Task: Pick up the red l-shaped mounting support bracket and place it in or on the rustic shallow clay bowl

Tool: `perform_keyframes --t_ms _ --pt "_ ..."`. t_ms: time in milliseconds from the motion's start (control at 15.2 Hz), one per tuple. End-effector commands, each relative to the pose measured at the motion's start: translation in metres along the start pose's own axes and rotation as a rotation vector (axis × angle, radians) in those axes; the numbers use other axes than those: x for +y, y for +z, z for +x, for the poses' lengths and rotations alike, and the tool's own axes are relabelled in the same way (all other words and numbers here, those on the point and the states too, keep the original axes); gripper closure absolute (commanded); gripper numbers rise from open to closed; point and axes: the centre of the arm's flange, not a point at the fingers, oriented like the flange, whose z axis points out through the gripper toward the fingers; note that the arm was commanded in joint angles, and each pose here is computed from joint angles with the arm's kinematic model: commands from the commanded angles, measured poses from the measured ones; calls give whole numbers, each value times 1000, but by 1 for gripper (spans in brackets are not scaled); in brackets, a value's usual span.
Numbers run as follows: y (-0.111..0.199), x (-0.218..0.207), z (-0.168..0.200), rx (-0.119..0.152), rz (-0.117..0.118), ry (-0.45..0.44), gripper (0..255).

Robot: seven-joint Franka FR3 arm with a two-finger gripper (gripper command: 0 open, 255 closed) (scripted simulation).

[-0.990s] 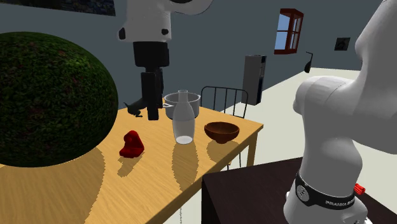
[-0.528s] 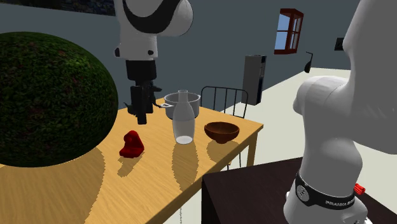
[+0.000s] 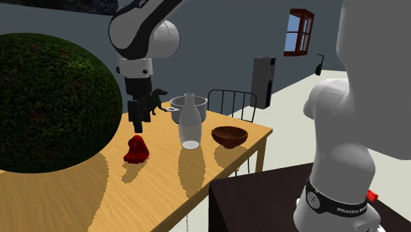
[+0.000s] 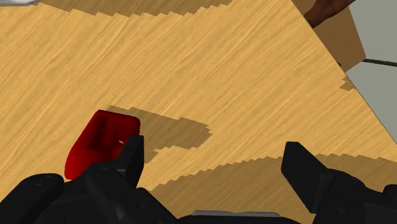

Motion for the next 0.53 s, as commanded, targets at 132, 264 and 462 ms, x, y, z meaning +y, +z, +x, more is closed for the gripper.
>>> perform_keyframes --t_ms 132,264,462 --pt "24 40 24 1 -6 19 0" --pt "35 61 35 1 -9 29 0" --pt "51 92 52 1 -13 43 0"
